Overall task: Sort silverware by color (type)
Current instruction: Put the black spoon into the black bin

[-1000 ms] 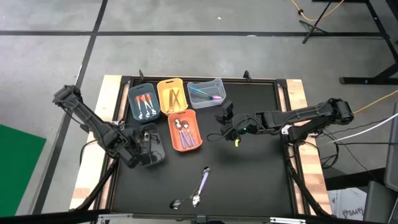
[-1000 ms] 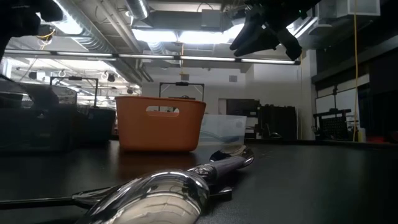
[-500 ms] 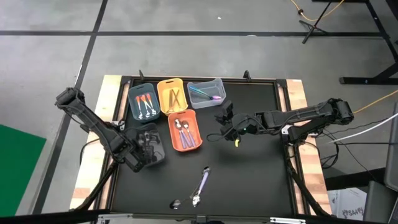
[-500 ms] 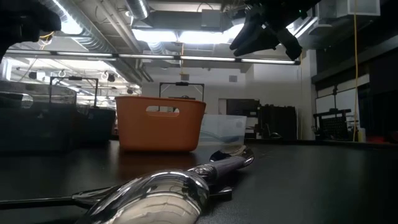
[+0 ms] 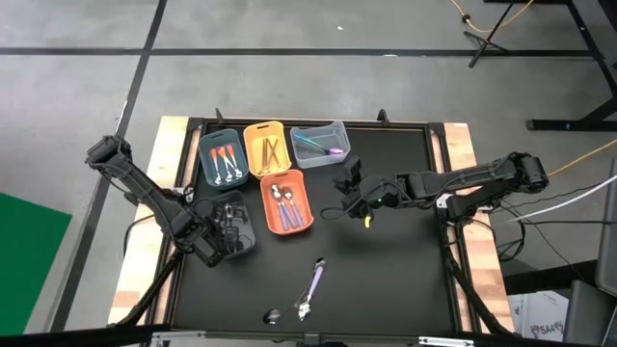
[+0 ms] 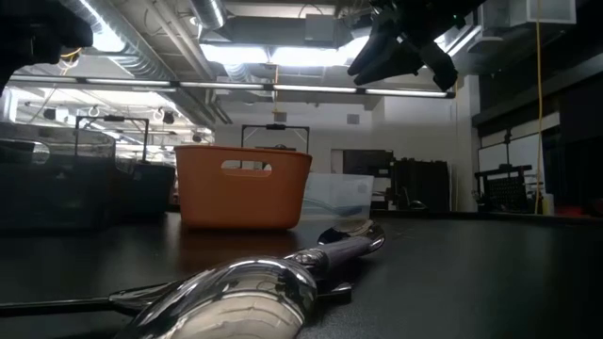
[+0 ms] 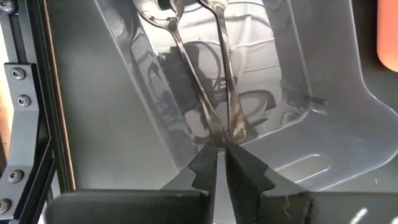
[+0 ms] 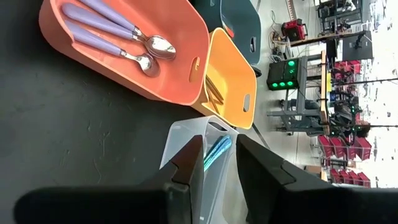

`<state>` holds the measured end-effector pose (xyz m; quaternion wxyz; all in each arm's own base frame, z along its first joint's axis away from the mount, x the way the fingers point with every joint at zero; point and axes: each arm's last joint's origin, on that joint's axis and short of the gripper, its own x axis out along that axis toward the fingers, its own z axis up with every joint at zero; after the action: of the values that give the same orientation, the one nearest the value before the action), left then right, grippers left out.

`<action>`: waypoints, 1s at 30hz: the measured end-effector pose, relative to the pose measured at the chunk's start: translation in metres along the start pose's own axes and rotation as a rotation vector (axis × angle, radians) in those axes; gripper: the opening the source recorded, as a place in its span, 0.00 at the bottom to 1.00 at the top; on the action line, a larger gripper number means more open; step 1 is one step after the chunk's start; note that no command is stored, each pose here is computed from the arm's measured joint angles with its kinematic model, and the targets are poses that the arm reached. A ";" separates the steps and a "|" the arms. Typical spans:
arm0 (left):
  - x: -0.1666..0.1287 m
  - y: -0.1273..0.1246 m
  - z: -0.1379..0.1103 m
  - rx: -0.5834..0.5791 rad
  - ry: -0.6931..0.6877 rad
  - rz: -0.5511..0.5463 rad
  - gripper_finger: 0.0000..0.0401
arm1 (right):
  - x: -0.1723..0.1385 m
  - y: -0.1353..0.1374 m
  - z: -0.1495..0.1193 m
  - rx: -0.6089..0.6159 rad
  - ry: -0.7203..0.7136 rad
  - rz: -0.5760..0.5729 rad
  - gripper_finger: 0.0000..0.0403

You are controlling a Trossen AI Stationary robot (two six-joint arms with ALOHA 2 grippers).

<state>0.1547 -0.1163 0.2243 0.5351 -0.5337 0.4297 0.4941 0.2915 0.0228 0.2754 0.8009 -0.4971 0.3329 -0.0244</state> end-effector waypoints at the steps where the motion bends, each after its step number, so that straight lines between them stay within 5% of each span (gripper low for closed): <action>1: 0.000 0.000 0.000 0.002 0.000 0.000 0.07 | 0.000 0.000 0.000 0.000 -0.004 0.003 0.23; 14: -0.019 0.002 0.008 0.074 0.050 -0.174 0.07 | 0.000 0.000 0.000 -0.001 -0.003 0.004 0.23; 30: -0.045 -0.036 -0.001 0.289 -0.335 -0.802 0.07 | 0.000 0.000 0.000 -0.001 -0.003 0.004 0.23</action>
<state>0.1838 -0.1181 0.2743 0.8151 -0.4906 0.1610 0.2625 0.2915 0.0230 0.2752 0.8012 -0.4969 0.3326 -0.0221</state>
